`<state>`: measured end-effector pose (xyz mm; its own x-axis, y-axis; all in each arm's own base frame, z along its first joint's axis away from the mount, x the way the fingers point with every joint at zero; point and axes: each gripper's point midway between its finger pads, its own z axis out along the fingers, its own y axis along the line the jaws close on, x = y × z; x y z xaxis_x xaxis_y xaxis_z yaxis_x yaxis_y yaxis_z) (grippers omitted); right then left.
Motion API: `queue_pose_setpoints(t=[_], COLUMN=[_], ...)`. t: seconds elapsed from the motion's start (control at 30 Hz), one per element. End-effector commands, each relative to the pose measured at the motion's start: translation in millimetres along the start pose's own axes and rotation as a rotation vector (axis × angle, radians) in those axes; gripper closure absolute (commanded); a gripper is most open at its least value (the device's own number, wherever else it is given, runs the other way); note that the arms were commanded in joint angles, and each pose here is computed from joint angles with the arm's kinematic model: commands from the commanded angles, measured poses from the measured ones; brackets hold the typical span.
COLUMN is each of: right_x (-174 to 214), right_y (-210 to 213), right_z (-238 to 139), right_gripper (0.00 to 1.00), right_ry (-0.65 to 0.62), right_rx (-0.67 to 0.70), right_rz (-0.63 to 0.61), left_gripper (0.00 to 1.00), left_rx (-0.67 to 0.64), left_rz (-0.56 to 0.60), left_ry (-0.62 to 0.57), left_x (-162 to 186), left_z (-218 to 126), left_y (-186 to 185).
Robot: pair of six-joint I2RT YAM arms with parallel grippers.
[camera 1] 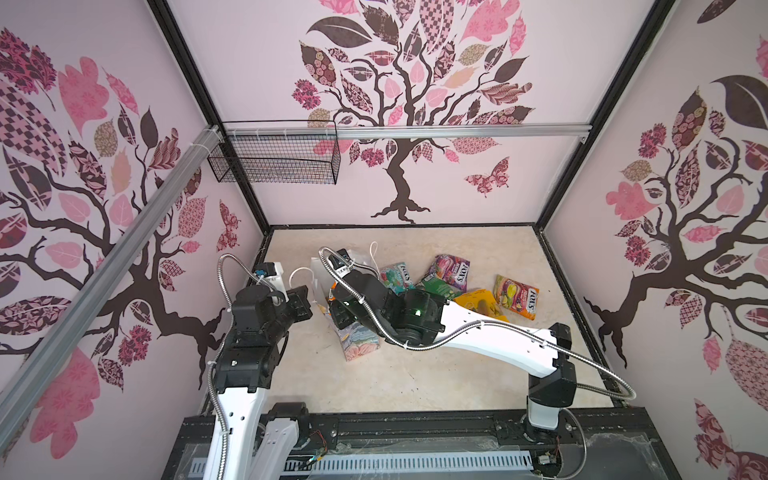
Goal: Place the snacks into the paper bag
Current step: 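Carry the orange FOX'S bag with the right gripper over the paper bag opening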
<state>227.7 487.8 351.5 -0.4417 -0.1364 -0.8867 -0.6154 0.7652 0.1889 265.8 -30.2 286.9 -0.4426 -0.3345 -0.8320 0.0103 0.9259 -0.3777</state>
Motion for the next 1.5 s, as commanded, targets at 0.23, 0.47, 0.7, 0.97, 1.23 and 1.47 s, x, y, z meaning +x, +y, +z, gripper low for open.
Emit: queue_pose_setpoints(t=[0.23,0.47,0.7,0.97,1.23,1.47], right_x=[-75.8,-65.4,-52.3,-31.0,-19.8,-8.0], right_y=[-11.8,-18.0,-19.7,-27.6,-30.7,-29.8], right_z=[-62.2,-58.4,-55.4,-53.0,-47.8,-40.3], right_gripper=[1.0,1.0,1.0,1.0,1.0,1.0], right_ry=[-0.242,-0.238,-0.224,-0.187,-0.174,-0.159], right_rx=[0.123,0.175,0.158,0.164,0.177,0.166], right_rz=[0.115,0.125,0.166,0.197,0.199,0.208], left_gripper=[0.97,0.97,0.97,0.97,0.97,0.97], left_rx=[0.007,0.016,0.02,0.012,0.008,0.014], left_rz=[0.0,0.0,-0.006,-0.002,-0.001,-0.002], left_ry=[-0.031,-0.032,-0.029,-0.023,-0.021,-0.02], left_x=[-5.6,-5.1,-4.0,-2.5,-2.0,-0.8], left_z=[-2.0,-2.7,-0.7,-0.5,-1.2,-0.3], left_y=[-1.2,-2.7,-2.8,-1.1,-0.6,-1.0])
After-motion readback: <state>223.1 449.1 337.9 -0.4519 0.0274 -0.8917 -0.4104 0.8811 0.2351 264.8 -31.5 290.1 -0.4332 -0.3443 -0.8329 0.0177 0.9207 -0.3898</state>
